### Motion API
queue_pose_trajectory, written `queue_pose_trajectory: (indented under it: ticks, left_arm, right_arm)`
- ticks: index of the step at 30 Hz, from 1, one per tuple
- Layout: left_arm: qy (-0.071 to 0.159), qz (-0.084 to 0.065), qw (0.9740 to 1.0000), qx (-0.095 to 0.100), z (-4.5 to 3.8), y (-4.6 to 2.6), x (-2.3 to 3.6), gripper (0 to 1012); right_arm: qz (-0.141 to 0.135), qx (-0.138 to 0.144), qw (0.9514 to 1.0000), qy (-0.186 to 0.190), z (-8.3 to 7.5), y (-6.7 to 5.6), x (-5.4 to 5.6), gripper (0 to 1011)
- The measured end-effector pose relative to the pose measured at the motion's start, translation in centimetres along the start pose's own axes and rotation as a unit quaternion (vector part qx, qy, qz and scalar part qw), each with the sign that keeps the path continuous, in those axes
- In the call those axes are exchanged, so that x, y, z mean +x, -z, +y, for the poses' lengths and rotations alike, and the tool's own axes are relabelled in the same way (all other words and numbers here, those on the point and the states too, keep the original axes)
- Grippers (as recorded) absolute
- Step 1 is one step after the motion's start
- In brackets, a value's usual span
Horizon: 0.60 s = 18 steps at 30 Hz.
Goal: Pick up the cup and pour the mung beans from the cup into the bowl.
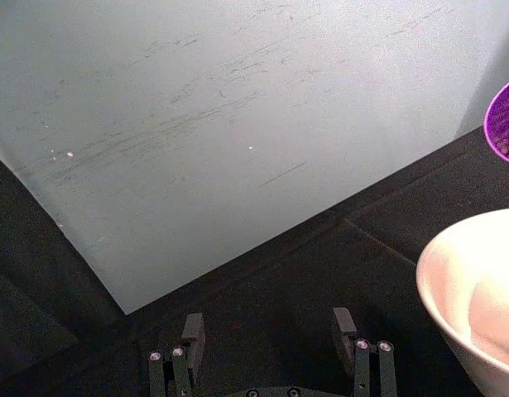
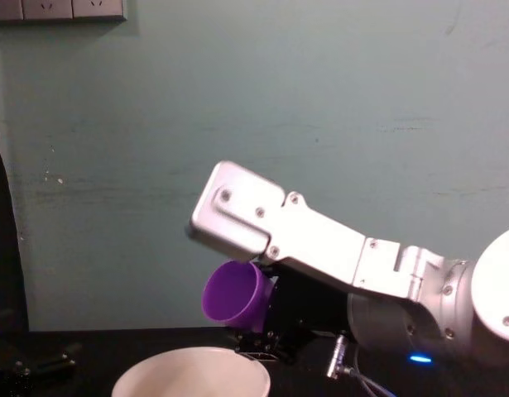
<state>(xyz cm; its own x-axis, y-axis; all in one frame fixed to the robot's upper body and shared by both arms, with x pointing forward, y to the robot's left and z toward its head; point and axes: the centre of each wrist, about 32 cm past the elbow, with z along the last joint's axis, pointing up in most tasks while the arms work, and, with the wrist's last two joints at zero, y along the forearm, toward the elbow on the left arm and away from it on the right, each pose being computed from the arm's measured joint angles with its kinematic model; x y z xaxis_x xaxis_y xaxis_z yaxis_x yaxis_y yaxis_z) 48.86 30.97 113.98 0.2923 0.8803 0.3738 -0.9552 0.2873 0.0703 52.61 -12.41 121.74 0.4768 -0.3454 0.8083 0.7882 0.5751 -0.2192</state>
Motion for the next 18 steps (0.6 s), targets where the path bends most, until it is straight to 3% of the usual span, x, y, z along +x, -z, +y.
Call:
queue_pose_trajectory:
  ticks: [10,18]
  left_arm:
    - [0.0,0.0,1.0,0.0,0.0,0.0,0.0,1011]
    - [0.0,0.0,1.0,0.0,0.0,0.0,0.0,1011]
  right_arm:
    - [-0.067,-0.01,0.9977,0.001,0.6,-0.7,-0.7,732]
    - [-0.121,-0.02,0.9924,-0.008,0.9,-1.4,-0.8,732]
